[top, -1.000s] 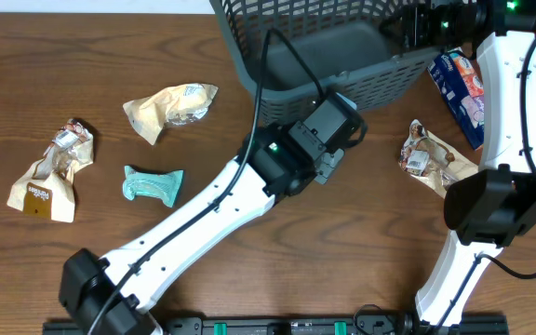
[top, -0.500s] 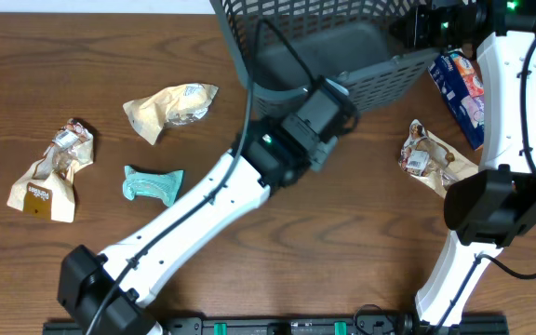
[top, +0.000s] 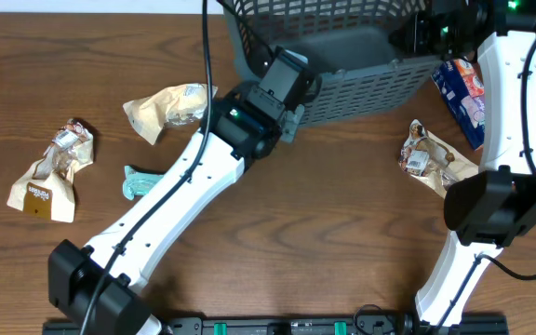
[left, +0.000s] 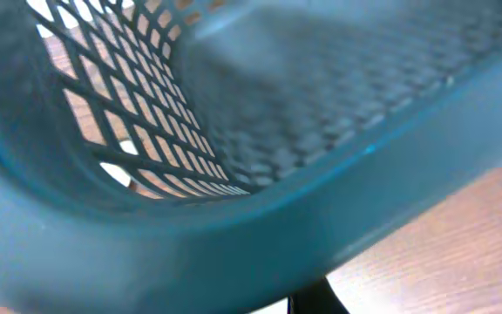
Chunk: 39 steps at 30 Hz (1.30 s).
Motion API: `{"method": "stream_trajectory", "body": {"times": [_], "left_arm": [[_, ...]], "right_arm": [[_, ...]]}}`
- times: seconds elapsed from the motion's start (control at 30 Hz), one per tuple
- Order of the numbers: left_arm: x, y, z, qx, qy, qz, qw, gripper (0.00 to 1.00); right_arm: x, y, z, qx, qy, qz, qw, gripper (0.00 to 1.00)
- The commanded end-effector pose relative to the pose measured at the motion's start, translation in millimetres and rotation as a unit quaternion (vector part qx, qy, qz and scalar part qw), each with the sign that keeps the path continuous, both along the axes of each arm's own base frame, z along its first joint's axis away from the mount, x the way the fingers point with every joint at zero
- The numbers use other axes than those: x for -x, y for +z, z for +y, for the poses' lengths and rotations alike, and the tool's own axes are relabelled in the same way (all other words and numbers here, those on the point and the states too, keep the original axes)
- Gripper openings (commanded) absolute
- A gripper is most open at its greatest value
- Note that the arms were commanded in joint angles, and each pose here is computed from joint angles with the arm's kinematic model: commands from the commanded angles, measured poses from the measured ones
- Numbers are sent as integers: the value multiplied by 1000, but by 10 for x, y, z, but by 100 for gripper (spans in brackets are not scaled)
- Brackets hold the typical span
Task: Pack container
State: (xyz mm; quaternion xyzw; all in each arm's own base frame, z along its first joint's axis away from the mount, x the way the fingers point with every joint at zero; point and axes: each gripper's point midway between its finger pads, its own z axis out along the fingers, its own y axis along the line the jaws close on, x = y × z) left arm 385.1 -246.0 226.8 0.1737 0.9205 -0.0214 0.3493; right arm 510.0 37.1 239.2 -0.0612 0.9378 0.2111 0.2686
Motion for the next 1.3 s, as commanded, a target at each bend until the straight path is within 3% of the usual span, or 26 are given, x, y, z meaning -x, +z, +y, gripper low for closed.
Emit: {"method": "stream_trajectory", "body": {"times": [0.0, 0.6, 0.83, 0.97, 1.27], "left_arm": [[-89, 94, -8, 23, 3, -10, 1000, 6], [-233, 122, 45, 42, 11, -19, 999, 8], [-294, 107, 184, 38, 25, -16, 999, 14], [-290, 103, 188, 35, 23, -15, 999, 28], [-287, 100, 200, 24, 15, -17, 999, 29]], "right_arm": [[71, -41, -15, 7, -4, 17, 1000, 2], [211, -96, 328, 14, 40, 37, 998, 1], [216, -121, 384, 31, 44, 37, 998, 2], [209, -101, 386, 31, 44, 34, 998, 5], [172, 235, 546, -3, 71, -12, 997, 7]]}}
